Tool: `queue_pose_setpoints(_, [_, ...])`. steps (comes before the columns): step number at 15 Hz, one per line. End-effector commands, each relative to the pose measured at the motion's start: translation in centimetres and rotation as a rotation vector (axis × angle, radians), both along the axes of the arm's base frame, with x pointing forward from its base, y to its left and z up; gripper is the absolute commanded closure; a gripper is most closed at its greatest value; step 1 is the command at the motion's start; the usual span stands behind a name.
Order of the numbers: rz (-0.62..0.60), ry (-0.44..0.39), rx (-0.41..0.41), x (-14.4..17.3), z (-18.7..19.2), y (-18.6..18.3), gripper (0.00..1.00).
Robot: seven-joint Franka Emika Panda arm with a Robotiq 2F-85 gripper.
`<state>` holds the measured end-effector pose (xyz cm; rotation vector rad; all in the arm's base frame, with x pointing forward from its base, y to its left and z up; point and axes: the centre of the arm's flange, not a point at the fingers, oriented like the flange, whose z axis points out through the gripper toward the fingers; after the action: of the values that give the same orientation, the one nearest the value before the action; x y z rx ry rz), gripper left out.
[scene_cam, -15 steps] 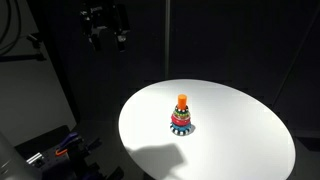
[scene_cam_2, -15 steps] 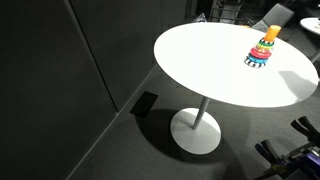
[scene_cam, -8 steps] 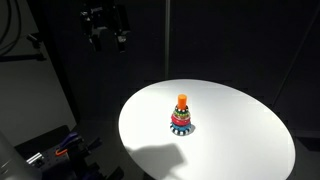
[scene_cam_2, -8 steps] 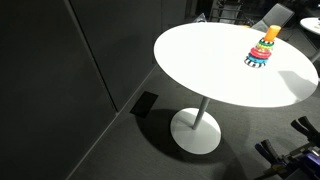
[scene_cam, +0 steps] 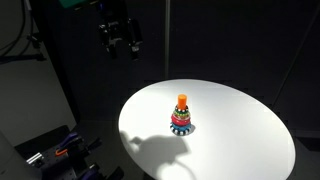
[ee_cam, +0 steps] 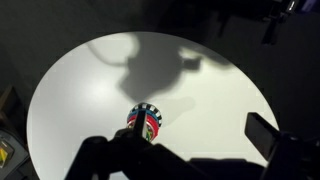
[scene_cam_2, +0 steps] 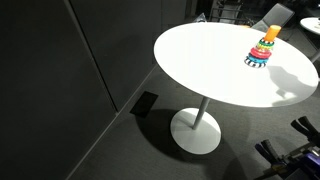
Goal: Move the orange stand to the left then put the stripped ring on the table
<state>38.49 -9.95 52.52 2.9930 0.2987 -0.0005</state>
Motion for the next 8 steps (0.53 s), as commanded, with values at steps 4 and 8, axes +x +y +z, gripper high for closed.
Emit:
queue_pose_setpoints(4, [-0.077, -0.044, 0.002, 5.4, -2.2, -0.8, 0.0])
queue_pose_setpoints(8, [-0.126, -0.061, 0.019, 8.7, -4.0, -2.0, 0.0])
